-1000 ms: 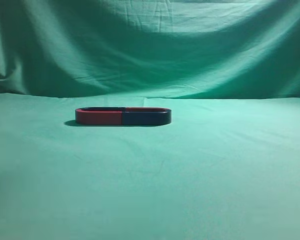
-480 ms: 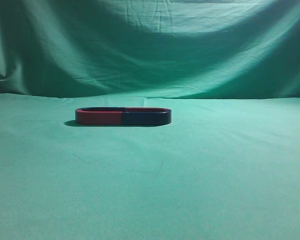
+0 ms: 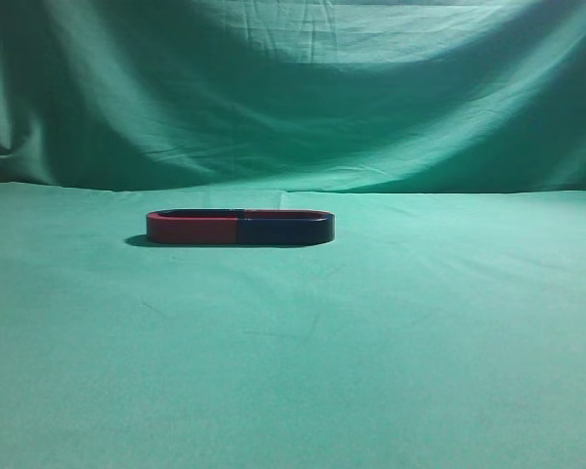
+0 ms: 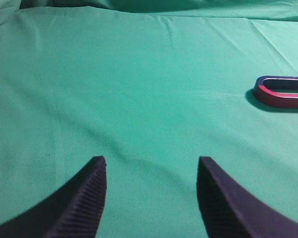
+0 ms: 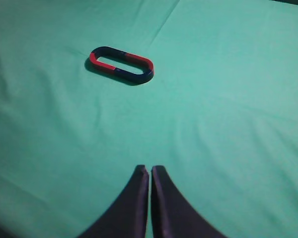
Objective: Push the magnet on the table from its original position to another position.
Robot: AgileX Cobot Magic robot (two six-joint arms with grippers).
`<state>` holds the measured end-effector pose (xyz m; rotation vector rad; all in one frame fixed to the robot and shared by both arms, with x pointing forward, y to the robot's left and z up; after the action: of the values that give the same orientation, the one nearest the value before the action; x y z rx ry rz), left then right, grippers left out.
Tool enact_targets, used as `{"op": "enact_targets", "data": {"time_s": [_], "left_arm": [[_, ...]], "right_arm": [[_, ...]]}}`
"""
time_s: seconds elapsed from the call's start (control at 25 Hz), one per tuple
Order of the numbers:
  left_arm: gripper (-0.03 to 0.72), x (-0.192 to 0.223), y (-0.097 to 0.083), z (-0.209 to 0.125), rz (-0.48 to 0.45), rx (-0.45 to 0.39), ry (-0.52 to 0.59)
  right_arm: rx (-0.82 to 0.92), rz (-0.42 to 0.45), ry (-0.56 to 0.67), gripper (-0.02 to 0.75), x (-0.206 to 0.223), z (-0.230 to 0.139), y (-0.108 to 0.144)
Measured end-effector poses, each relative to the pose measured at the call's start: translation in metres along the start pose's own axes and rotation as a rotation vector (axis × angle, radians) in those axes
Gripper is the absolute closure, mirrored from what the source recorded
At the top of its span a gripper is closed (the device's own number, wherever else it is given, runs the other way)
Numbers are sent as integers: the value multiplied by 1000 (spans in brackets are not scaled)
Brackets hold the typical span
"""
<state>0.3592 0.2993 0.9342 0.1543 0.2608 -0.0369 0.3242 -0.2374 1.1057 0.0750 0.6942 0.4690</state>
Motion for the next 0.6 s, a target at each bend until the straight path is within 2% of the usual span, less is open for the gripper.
{"op": "enact_targets", "data": {"time_s": [0.12, 0.28, 0.4, 0.6], "left_arm": [[316, 0, 0, 0, 0, 0, 0], [316, 0, 0, 0, 0, 0, 0], [316, 0, 0, 0, 0, 0, 0], [316, 0, 0, 0, 0, 0, 0]], "right_arm": [[-13, 5, -31, 738, -9, -15, -2], [-35, -33, -42, 738, -17, -23, -8], [4, -42, -51, 738, -16, -22, -10], [51, -45, -152, 738, -12, -12, -13]]}}
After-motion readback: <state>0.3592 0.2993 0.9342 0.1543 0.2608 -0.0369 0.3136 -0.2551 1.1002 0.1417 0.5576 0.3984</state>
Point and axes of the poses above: a point on each arm's last joint axis where the gripper is mounted, x pointing out along that axis toward the gripper, y along the wrist's bending axis when the last joint is at zero, z = x × y, the point moved 7 cm from there along x, pointing out along that axis toward the gripper, and after that the axes turned 11 degrees about x, right-handed, at the moved point
